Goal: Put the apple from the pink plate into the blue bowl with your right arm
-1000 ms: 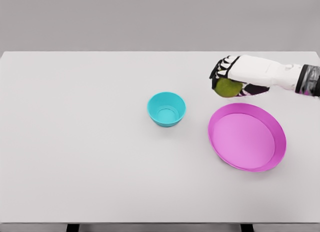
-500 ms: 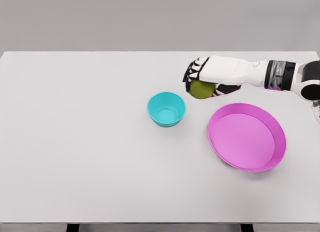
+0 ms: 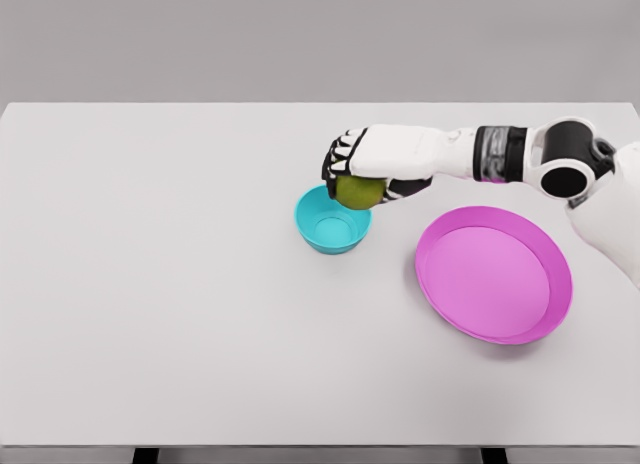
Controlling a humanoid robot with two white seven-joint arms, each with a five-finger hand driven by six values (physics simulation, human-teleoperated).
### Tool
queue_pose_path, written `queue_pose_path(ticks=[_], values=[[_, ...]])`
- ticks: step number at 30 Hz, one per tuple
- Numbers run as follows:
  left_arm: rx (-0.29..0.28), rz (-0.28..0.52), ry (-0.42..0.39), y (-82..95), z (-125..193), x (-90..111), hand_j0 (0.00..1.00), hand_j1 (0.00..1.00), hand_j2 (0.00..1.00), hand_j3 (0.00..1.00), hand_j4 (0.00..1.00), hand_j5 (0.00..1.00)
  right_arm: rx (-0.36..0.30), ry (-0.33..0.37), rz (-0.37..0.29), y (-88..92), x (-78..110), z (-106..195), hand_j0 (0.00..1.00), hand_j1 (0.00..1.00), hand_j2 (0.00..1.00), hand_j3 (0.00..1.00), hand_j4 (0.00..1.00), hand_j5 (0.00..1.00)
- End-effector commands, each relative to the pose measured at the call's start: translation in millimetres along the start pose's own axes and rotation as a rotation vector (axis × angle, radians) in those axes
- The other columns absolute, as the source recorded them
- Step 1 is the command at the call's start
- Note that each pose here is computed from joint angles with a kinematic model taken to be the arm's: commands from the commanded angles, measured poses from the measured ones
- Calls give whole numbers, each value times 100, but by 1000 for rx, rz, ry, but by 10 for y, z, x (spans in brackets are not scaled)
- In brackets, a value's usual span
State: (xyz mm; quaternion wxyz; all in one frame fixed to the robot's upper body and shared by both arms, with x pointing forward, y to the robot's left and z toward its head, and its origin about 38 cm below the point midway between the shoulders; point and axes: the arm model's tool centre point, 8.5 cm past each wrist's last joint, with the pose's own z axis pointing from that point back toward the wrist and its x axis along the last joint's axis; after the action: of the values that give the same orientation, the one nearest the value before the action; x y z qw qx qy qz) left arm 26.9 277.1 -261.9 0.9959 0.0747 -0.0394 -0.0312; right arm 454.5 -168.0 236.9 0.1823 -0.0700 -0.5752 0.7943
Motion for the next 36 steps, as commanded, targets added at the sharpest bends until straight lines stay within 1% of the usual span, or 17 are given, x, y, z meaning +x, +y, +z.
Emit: queue_pose_path(ticks=[1, 3, 4, 5, 8, 12, 14, 15, 20, 22, 23, 25, 27, 28, 29, 30, 36], values=[[0, 0, 0, 0, 0, 0, 100, 100, 100, 100, 100, 100, 20, -26, -13, 76, 57, -154, 40, 40, 40, 40, 40, 40], [0, 0, 0, 0, 0, 0, 100, 100, 100, 100, 100, 100, 21, -31, -22, 92, 57, -209, 40, 40, 40, 40, 40, 40], [0, 0, 0, 0, 0, 0, 100, 100, 100, 100, 100, 100, 26, -34, -16, 72, 59, -225, 40, 40, 40, 40, 40, 40], [0, 0, 0, 0, 0, 0, 100, 100, 100, 100, 100, 100, 33, -39, -16, 89, 70, -246, 40, 40, 40, 40, 40, 40], [0, 0, 0, 0, 0, 0, 100, 100, 100, 100, 100, 100, 33, -45, -17, 90, 87, -274, 41, 41, 41, 41, 41, 41], [0, 0, 0, 0, 0, 0, 100, 100, 100, 100, 100, 100, 42, -26, -30, 126, 20, -256, 42, 42, 42, 42, 42, 42], [0, 0, 0, 0, 0, 0, 100, 100, 100, 100, 100, 100, 40, -30, -27, 112, 29, -279, 42, 42, 42, 42, 42, 42], [0, 0, 0, 0, 0, 0, 100, 100, 100, 100, 100, 100, 46, -24, -30, 134, 10, -281, 42, 42, 42, 42, 42, 42], [0, 0, 0, 0, 0, 0, 100, 100, 100, 100, 100, 100, 47, -16, -38, 130, -28, -302, 43, 43, 43, 43, 43, 43], [0, 0, 0, 0, 0, 0, 100, 100, 100, 100, 100, 100, 51, -24, -37, 136, -9, -332, 43, 43, 43, 43, 43, 43], [0, 0, 0, 0, 0, 0, 100, 100, 100, 100, 100, 100, 48, -28, -34, 113, 0, -354, 44, 44, 44, 44, 44, 44], [0, 0, 0, 0, 0, 0, 100, 100, 100, 100, 100, 100, 51, -30, -36, 122, 1, -370, 44, 44, 44, 44, 44, 44], [0, 0, 0, 0, 0, 0, 100, 100, 100, 100, 100, 100, 51, -33, -36, 122, 10, -384, 48, 48, 48, 48, 48, 48], [0, 0, 0, 0, 0, 0, 100, 100, 100, 100, 100, 100, 52, -32, -37, 125, 7, -383, 48, 48, 48, 48, 48, 48], [0, 0, 0, 0, 0, 0, 100, 100, 100, 100, 100, 100, 50, -31, -37, 121, 4, -381, 59, 59, 59, 59, 59, 59], [0, 0, 0, 0, 0, 0, 100, 100, 100, 100, 100, 100, 50, -31, -37, 121, 4, -381, 100, 100, 100, 100, 100, 100], [0, 0, 0, 0, 0, 0, 100, 100, 100, 100, 100, 100, 50, -35, -33, 115, 18, -381, 100, 100, 100, 100, 100, 100]])
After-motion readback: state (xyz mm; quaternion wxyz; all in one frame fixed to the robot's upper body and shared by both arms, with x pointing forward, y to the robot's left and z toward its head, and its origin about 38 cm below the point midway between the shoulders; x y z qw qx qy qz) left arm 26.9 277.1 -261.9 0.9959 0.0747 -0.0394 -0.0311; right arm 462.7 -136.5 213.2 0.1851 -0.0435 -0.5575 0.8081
